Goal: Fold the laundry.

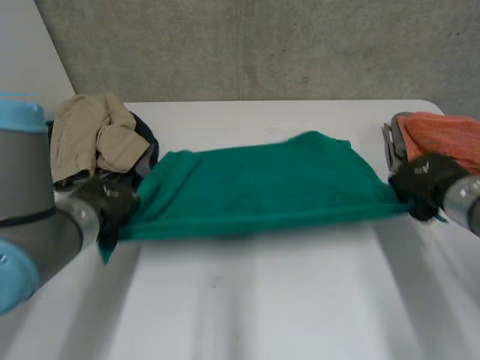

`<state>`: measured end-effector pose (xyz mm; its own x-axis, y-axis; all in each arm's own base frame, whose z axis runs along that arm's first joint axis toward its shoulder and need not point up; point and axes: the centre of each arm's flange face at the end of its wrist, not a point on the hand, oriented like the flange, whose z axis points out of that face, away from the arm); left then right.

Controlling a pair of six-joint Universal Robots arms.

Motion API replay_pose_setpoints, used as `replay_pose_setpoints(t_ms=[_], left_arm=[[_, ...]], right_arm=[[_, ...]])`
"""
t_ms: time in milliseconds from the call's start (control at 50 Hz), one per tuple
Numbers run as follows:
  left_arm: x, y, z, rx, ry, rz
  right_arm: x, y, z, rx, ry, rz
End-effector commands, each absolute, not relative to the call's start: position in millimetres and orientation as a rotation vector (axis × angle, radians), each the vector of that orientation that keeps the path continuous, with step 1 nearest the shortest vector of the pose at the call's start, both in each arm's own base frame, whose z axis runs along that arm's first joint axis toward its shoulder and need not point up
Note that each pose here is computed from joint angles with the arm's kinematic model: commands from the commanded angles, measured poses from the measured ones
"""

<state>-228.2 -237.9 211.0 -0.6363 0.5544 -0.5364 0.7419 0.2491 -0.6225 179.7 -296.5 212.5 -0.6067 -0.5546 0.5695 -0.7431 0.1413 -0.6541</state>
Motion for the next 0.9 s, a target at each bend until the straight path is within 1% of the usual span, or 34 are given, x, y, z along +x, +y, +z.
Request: replay_pose_setpoints(t_ms=[20, 100, 120, 180, 200, 220, 240, 260, 320, 340, 360, 380, 440, 460, 500, 520, 580, 600, 640, 720, 800, 840, 860, 900], left_arm=[[-224, -201, 205, 1.542, 2.235, -1.184], [-228, -213, 210, 1.547, 2.192, -1.238], [-231, -226, 209, 1.517, 2.173, -1.265], [-232, -252, 206, 1.452, 2.131, -1.299], [-233, -270, 209, 1.399, 2.087, -1.333], [-234, -278, 211, 1.374, 2.061, -1.351], [-236, -286, 214, 1.354, 2.036, -1.372], [-240, -303, 221, 1.308, 1.979, -1.431], [-250, -329, 238, 1.24, 1.88, -1.57], [-256, -345, 252, 1.197, 1.815, -1.665], [-259, -353, 260, 1.171, 1.772, -1.726], [-266, -368, 281, 1.112, 1.677, -1.849], [-272, -390, 317, 0.973, 1.508, -2.044], [-270, -401, 341, 0.849, 1.409, -2.161], [-269, -410, 362, 0.728, 1.316, -2.271], [-266, -415, 380, 0.622, 1.234, -2.367], [-265, -418, 396, 0.517, 1.153, -2.476], [-265, -419, 401, 0.481, 1.123, -2.525], [-265, -419, 402, 0.462, 1.121, -2.559], [-264, -421, 393, 0.454, 1.186, -2.583], [-260, -426, 371, 0.466, 1.294, -2.547], [-257, -430, 351, 0.49, 1.364, -2.511], [-254, -432, 335, 0.512, 1.417, -2.472], [-252, -432, 318, 0.537, 1.472, -2.433]], right_arm=[[167, -256, 212, 1.676, -2.063, 1.107], [173, -267, 208, 1.622, -2.052, 1.172], [173, -274, 204, 1.6, -2.059, 1.173], [174, -288, 197, 1.581, -2.065, 1.166], [175, -298, 195, 1.563, -2.062, 1.167], [176, -304, 195, 1.552, -2.055, 1.17], [178, -309, 196, 1.538, -2.044, 1.181], [184, -321, 202, 1.503, -2.012, 1.223], [194, -342, 216, 1.412, -1.957, 1.332], [202, -360, 229, 1.322, -1.911, 1.44], [205, -369, 237, 1.275, -1.88, 1.499], [212, -386, 257, 1.17, -1.811, 1.633], [221, -409, 293, 0.991, -1.678, 1.857], [224, -421, 318, 0.867, -1.57, 2.005], [226, -429, 341, 0.747, -1.463, 2.138], [226, -434, 362, 0.642, -1.359, 2.246], [226, -436, 383, 0.521, -1.234, 2.377], [228, -434, 396, 0.471, -1.157, 2.445], [233, -431, 401, 0.451, -1.114, 2.485], [242, -426, 395, 0.487, -1.125, 2.499], [248, -426, 376, 0.55, -1.185, 2.481], [247, -429, 360, 0.582, -1.242, 2.452], [246, -431, 348, 0.604, -1.284, 2.425], [245, -433, 333, 0.629, -1.338, 2.393]])
